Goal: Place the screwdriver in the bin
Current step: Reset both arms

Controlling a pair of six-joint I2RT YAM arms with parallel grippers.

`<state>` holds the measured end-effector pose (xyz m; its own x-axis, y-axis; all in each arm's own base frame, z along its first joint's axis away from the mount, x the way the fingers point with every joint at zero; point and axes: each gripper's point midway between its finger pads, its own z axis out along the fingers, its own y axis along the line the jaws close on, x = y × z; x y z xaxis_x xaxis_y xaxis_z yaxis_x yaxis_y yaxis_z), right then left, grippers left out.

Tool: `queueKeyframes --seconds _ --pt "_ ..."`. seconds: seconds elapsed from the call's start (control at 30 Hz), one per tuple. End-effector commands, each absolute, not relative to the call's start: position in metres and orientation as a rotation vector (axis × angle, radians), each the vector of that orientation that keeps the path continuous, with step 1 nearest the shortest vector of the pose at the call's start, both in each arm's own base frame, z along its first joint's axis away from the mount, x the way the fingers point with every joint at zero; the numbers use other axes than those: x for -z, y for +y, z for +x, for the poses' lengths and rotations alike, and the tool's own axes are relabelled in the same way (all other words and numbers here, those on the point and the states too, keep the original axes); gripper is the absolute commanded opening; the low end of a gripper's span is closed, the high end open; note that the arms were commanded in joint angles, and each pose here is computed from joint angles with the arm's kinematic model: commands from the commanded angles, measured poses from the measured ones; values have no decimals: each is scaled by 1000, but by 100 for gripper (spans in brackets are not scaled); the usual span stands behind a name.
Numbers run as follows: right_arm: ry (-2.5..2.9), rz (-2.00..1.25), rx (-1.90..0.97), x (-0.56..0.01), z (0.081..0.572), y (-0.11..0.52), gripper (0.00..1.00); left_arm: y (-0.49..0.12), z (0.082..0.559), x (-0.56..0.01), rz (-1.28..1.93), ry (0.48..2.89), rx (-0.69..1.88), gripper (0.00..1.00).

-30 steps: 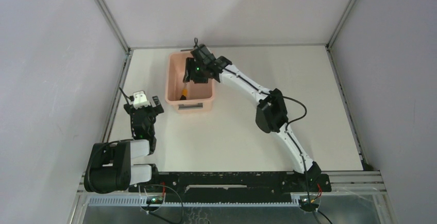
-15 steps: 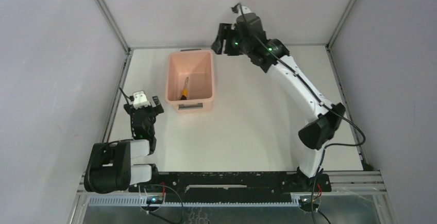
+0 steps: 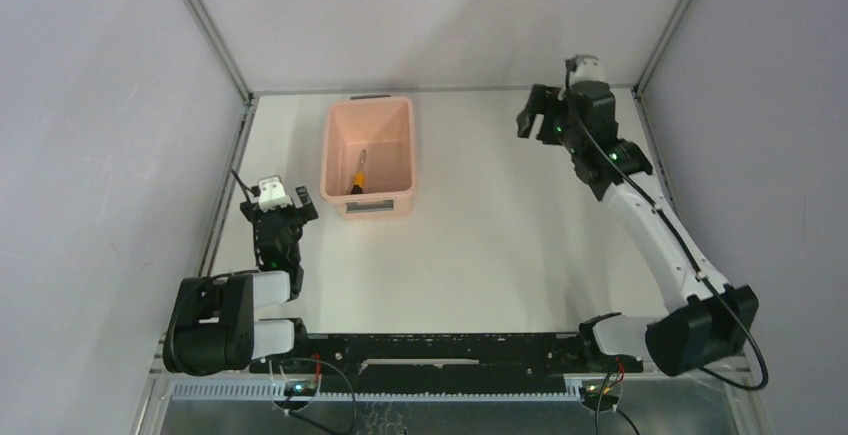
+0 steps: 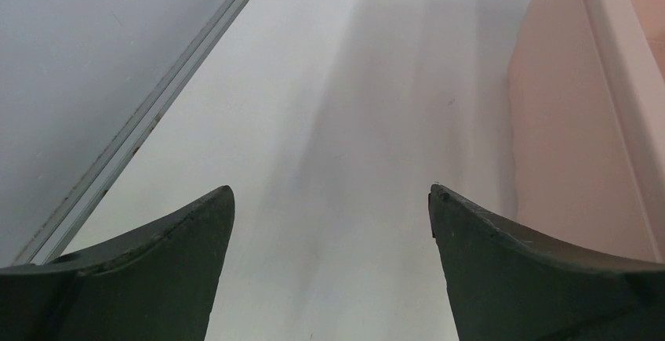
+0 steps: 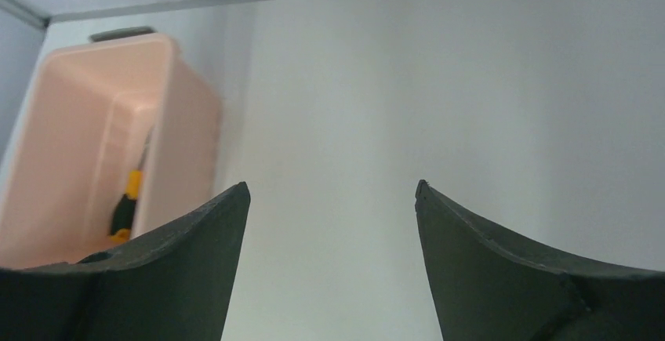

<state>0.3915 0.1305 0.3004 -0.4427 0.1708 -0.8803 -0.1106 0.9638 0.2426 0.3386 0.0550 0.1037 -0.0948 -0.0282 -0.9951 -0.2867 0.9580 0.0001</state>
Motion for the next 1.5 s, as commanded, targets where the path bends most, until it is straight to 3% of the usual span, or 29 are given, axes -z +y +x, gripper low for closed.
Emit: queueKeyframes --seconds 0.0,0.33,0.6,1.47 --pt "1909 79 -229 -293 387 88 87 52 352 -134 -228 1572 -204 98" --pt "1848 230 -78 -215 365 10 88 53 353 -135 -229 1571 -206 98" --pt "1800 252 31 -145 349 -17 87 53 352 -134 -229 1572 -205 98" --pt "1697 194 -10 -104 368 -12 89 52 353 -135 -228 1571 -205 98"
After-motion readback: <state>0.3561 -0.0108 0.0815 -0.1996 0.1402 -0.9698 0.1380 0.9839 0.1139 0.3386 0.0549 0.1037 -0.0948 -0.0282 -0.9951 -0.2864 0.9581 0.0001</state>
